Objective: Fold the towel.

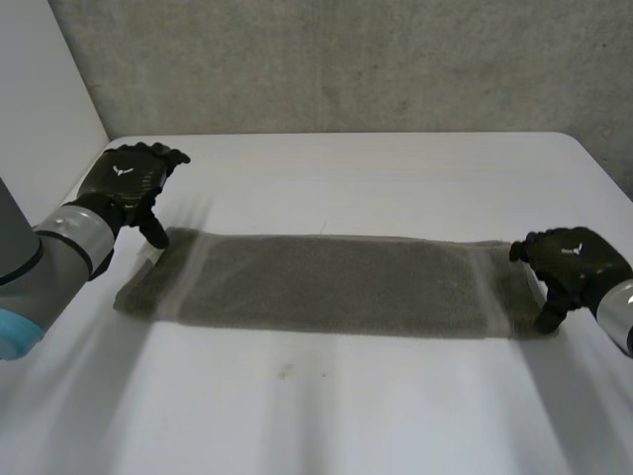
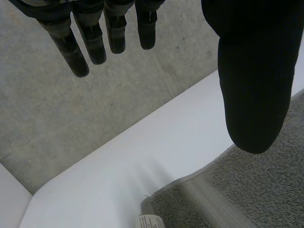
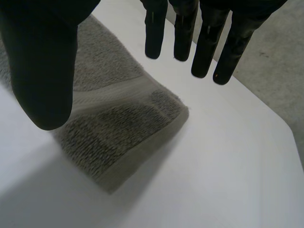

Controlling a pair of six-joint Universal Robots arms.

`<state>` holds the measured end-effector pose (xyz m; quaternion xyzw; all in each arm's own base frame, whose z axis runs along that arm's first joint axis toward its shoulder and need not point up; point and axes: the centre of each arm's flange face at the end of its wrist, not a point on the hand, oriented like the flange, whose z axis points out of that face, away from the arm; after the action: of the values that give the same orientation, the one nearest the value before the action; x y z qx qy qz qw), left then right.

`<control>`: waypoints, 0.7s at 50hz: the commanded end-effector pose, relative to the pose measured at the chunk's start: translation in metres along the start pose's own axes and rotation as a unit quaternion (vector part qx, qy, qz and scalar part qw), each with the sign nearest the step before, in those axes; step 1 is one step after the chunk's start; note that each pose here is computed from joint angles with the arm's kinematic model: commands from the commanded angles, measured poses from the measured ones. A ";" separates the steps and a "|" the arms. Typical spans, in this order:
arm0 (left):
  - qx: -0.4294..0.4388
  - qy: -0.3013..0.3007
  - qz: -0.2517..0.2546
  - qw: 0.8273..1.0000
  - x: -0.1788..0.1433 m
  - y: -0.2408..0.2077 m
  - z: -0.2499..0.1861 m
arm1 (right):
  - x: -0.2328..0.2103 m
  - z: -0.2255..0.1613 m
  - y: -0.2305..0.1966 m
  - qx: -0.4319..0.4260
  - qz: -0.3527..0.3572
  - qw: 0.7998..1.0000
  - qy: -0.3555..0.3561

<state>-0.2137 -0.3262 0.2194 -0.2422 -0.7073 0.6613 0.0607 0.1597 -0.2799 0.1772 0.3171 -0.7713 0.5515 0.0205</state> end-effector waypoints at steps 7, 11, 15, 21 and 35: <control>-0.009 0.004 -0.002 1.000 0.004 0.004 -0.007 | -0.009 0.024 0.039 0.003 0.005 1.000 -0.023; -0.015 0.005 -0.004 1.000 0.005 0.008 -0.009 | -0.006 0.029 0.044 0.001 0.004 1.000 -0.018; -0.020 0.006 -0.004 1.000 0.006 0.011 -0.011 | -0.004 0.035 0.047 0.003 0.003 1.000 -0.014; -0.021 0.009 -0.004 1.000 0.008 0.012 -0.011 | 0.001 0.043 0.051 0.000 -0.007 1.000 -0.001; -0.006 0.002 0.000 1.000 0.005 0.000 -0.017 | 0.100 0.044 0.058 -0.049 -0.066 0.983 0.166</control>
<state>-0.2127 -0.3118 0.2119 -0.2456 -0.7178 0.6483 0.0636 0.1072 -0.3307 0.1301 0.2936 -0.7695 0.5566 0.1090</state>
